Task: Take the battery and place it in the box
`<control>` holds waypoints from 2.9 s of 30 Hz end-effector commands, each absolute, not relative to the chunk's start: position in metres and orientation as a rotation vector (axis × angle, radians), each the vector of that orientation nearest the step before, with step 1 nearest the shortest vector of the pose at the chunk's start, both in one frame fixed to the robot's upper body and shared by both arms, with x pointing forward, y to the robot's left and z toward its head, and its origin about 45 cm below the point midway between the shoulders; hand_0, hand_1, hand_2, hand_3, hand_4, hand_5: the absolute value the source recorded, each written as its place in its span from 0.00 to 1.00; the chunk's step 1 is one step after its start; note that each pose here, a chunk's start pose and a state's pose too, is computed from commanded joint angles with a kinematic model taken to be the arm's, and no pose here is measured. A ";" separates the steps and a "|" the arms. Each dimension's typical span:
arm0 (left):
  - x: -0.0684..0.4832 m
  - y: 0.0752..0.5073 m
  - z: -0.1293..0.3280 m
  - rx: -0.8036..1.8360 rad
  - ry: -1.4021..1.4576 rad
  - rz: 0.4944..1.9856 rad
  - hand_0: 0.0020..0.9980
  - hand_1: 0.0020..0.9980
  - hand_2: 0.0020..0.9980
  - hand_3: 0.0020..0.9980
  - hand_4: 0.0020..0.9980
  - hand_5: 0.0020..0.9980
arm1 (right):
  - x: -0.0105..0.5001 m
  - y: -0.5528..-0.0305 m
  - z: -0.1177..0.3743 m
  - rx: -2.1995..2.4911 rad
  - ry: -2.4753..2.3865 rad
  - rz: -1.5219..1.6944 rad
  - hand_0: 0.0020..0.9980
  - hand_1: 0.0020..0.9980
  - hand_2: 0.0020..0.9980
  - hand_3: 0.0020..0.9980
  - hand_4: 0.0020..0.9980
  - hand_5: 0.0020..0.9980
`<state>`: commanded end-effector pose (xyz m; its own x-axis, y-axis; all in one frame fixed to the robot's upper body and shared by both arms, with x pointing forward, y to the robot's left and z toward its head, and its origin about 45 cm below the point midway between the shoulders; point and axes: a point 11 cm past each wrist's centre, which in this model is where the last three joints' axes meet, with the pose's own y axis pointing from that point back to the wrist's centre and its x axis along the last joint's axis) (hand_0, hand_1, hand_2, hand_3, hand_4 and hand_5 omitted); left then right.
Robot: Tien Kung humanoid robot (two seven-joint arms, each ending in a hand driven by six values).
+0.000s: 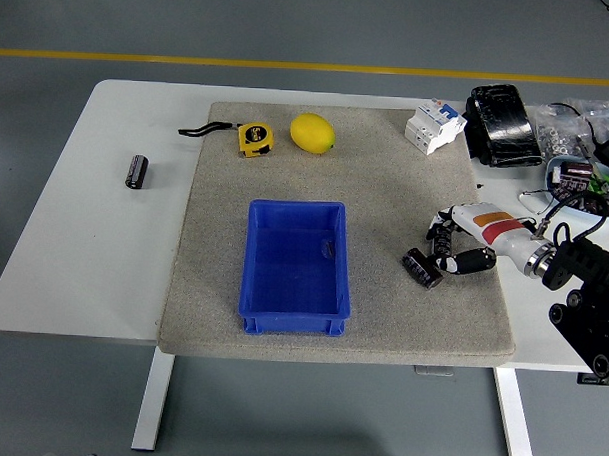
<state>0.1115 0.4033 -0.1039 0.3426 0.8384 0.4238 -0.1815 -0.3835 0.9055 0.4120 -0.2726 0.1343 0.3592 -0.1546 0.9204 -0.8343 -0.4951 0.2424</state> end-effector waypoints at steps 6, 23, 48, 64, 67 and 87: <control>0.107 0.405 -0.104 1.592 0.613 1.242 0.50 0.52 0.55 0.67 0.63 0.75 | 0.415 -0.268 0.149 1.895 -0.878 1.215 0.49 0.47 0.54 0.49 0.70 0.17; 0.108 0.409 -0.103 1.602 0.605 1.239 0.50 0.52 0.55 0.67 0.63 0.75 | 0.402 -0.160 0.244 2.196 -0.909 1.462 0.50 0.47 0.53 0.49 0.68 0.15; 0.118 0.412 -0.099 1.601 0.588 1.255 0.49 0.51 0.52 0.67 0.63 0.75 | 0.385 -0.101 0.236 2.356 -0.660 1.359 0.85 0.81 0.93 1.00 0.99 0.30; 0.114 0.415 -0.099 1.604 0.598 1.267 0.48 0.49 0.51 0.66 0.63 0.76 | 0.392 -0.207 0.254 2.052 -0.658 1.612 0.73 0.71 0.78 0.84 0.93 0.25; 0.114 0.415 -0.100 1.605 0.600 1.267 0.48 0.49 0.51 0.66 0.63 0.76 | 0.387 -0.227 0.248 1.962 -0.570 1.653 0.73 0.71 0.78 0.84 0.93 0.25; 0.114 0.412 -0.100 1.606 0.601 1.259 0.48 0.49 0.51 0.67 0.63 0.76 | 0.381 -0.245 0.194 1.718 -0.172 1.666 0.80 0.78 0.84 0.86 0.95 0.22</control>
<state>0.1145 0.4123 -0.1002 0.3428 0.8284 0.4431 -0.1762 -0.4066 0.8965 0.3815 -0.2447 0.1944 0.1538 0.3802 0.9120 -0.5590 -0.7277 0.3976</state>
